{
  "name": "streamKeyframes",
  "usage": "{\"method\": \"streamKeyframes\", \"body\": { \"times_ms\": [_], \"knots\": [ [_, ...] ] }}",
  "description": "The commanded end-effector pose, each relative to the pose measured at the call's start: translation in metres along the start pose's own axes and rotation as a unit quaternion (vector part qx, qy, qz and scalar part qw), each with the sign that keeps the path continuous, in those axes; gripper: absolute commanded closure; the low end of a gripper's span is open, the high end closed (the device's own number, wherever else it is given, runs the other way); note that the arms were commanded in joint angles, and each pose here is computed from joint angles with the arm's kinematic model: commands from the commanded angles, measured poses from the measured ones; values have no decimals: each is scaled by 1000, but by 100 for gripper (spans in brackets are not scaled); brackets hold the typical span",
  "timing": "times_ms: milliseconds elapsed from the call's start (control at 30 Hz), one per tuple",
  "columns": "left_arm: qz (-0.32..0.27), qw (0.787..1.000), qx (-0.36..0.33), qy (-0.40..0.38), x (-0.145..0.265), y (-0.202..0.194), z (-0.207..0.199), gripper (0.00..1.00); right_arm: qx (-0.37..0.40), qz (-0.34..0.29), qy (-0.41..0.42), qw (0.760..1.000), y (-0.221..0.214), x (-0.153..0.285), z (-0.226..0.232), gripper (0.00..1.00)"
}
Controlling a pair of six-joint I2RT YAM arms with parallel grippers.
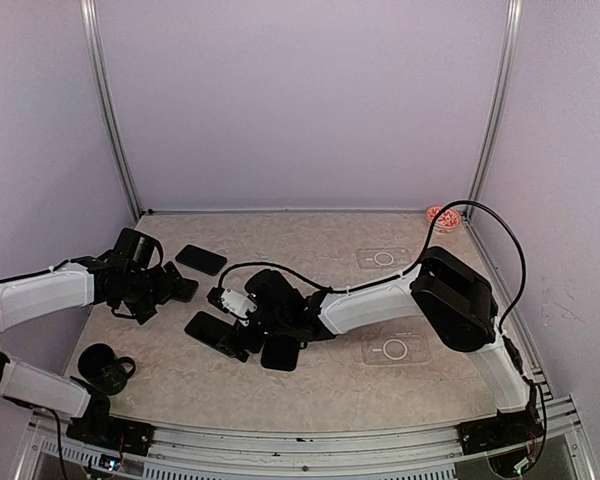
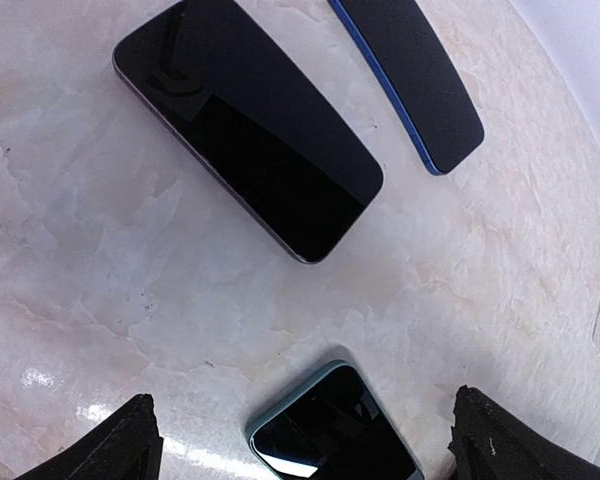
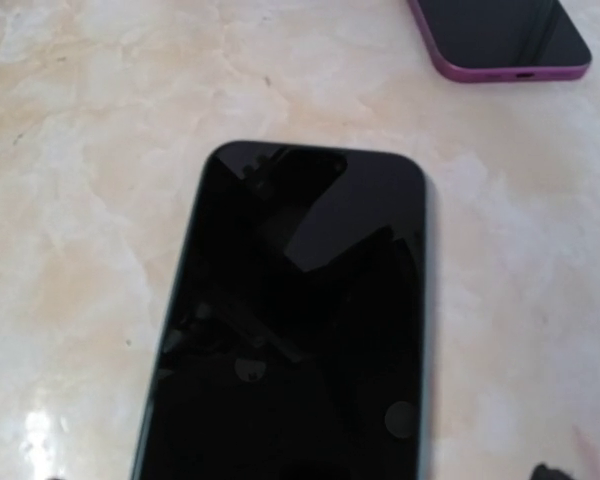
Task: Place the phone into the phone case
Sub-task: Move the phone to the center of the board, then pick up the phone at the center of the board.
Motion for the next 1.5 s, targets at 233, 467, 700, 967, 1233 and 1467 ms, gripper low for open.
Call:
{"method": "streamKeyframes", "body": {
  "times_ms": [233,467,700,967,1233,1467],
  "knots": [
    [-11,1000,-16,-8,13,8,-4,1,-21,-4,4,1000,-6,-22,8,1],
    [-9,1000,-15,-13,13,7,-4,1,-26,4,3,1000,-16,-27,9,1],
    [-7,1000,-14,-12,11,6,-2,1,-16,24,1,1000,-30,-32,16,3],
    [-7,1000,-12,-13,10,6,-3,1,-3,45,-7,999,-44,-35,24,14],
    [-8,1000,-11,-14,11,6,-3,1,-3,45,6,999,-51,-34,30,29],
    [-5,1000,-11,-15,10,5,-2,1,14,37,-3,999,-45,-30,26,37]
  ]
}}
Point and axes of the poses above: each gripper's point midway between its finger pads, its own x axis back along the fingers, its own z axis along the line the jaws close on, y = z × x, the point moved 3 cm from there along x, back along the fingers, and after that the axes turned 12 degrees about x, right-handed, at the moved point
